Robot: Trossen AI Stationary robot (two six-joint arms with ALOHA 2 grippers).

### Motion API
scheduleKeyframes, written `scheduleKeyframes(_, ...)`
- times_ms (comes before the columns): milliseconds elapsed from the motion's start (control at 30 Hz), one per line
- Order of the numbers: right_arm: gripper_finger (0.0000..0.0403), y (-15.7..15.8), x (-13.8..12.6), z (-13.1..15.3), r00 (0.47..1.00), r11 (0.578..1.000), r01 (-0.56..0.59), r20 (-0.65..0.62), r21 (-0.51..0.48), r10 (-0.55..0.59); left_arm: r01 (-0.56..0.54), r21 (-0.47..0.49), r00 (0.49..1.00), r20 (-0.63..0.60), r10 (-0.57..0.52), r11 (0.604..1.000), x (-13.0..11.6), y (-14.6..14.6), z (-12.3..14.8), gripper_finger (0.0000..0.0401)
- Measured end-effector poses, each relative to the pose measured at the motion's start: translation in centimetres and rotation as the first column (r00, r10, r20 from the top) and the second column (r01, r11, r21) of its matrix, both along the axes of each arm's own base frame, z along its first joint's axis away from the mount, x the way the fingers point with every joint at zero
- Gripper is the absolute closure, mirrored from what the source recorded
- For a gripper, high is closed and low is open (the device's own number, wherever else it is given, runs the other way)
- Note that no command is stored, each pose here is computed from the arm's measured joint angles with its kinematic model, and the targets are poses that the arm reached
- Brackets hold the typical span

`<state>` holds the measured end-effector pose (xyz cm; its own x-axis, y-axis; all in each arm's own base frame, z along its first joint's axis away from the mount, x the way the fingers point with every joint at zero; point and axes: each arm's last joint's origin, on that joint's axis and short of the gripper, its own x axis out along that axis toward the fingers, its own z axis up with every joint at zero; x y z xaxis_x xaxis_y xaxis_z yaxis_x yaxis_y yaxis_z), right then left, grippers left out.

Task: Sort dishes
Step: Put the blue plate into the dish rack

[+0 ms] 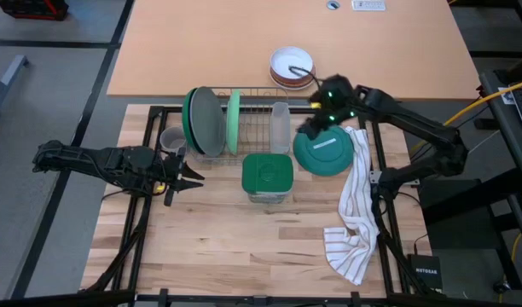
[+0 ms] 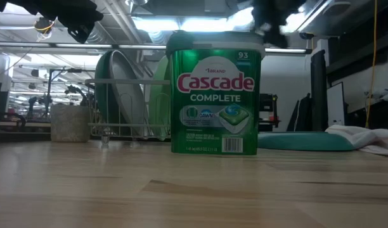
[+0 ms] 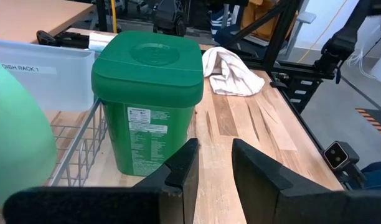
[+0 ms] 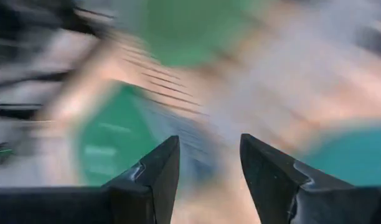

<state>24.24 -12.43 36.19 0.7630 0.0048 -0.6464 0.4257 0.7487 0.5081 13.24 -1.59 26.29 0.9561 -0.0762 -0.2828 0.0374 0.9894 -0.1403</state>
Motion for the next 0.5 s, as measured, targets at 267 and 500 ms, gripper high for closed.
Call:
scheduleKeyframes(267,0.0230,3.6,-2.2,-1.9,0.844,0.909,0.199,-0.408,-0.365,-0.348,-0.003,-0.014,1.000,0.012,0.004,1.000,0.0,0.0,0.1,0.0315)
scheduleKeyframes(500,0.0230,5.1,-2.2,-6.3,0.783,0.906,0.102,-0.529,-0.412,-0.328,-0.014,-0.058,1.000,0.016,0.015,0.998,0.2,0.0,0.2,0.0315)
